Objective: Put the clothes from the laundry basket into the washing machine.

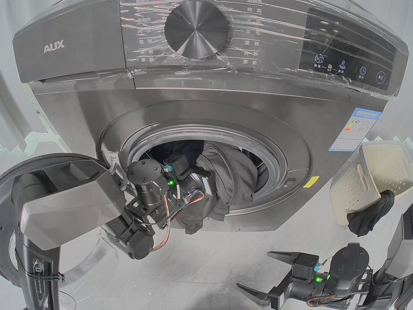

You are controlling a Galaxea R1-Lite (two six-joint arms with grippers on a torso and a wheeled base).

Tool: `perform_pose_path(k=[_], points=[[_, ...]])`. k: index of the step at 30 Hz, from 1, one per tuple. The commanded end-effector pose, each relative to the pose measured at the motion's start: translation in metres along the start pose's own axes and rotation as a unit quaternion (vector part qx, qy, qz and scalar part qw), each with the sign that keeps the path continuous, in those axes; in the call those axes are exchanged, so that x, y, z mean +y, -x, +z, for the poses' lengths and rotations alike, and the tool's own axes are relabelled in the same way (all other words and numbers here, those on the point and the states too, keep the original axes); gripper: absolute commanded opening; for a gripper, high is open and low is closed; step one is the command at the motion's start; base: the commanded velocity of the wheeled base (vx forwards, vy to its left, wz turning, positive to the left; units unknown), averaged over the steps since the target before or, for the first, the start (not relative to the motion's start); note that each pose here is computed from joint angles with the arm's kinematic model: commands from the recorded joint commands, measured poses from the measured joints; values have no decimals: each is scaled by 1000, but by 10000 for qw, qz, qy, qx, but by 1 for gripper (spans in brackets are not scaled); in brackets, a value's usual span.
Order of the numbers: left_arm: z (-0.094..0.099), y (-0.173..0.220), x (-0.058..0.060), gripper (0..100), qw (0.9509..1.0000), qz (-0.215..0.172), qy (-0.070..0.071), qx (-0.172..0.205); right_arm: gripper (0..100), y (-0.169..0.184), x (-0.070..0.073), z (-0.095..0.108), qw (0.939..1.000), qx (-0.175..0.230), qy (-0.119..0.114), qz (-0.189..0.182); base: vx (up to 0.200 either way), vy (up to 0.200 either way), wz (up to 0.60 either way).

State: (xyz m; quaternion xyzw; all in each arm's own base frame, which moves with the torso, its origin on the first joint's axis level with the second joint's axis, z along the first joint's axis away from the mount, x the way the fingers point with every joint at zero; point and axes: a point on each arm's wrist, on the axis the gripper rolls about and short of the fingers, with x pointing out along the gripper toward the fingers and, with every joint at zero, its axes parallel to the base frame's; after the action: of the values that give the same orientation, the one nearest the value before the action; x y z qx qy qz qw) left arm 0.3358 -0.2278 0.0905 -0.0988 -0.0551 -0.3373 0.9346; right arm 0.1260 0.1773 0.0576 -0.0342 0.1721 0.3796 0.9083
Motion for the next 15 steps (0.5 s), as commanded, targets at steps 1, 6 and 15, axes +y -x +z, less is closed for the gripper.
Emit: perform_pose_path(k=[1,6,15], points=[[-26,-24,15,0,9994,354,-8,16,100,-1,0,-1,10000,38,2,4,0,0,0],[-31,-37,18,0,9993,373,-10,-11,100,-2,1,-2,10000,46,6,10,0,0,0],[-27,-74,45,0,9967,810,-48,-67,100,-3,1,-3,10000,81,12,-18,0,0,0]])
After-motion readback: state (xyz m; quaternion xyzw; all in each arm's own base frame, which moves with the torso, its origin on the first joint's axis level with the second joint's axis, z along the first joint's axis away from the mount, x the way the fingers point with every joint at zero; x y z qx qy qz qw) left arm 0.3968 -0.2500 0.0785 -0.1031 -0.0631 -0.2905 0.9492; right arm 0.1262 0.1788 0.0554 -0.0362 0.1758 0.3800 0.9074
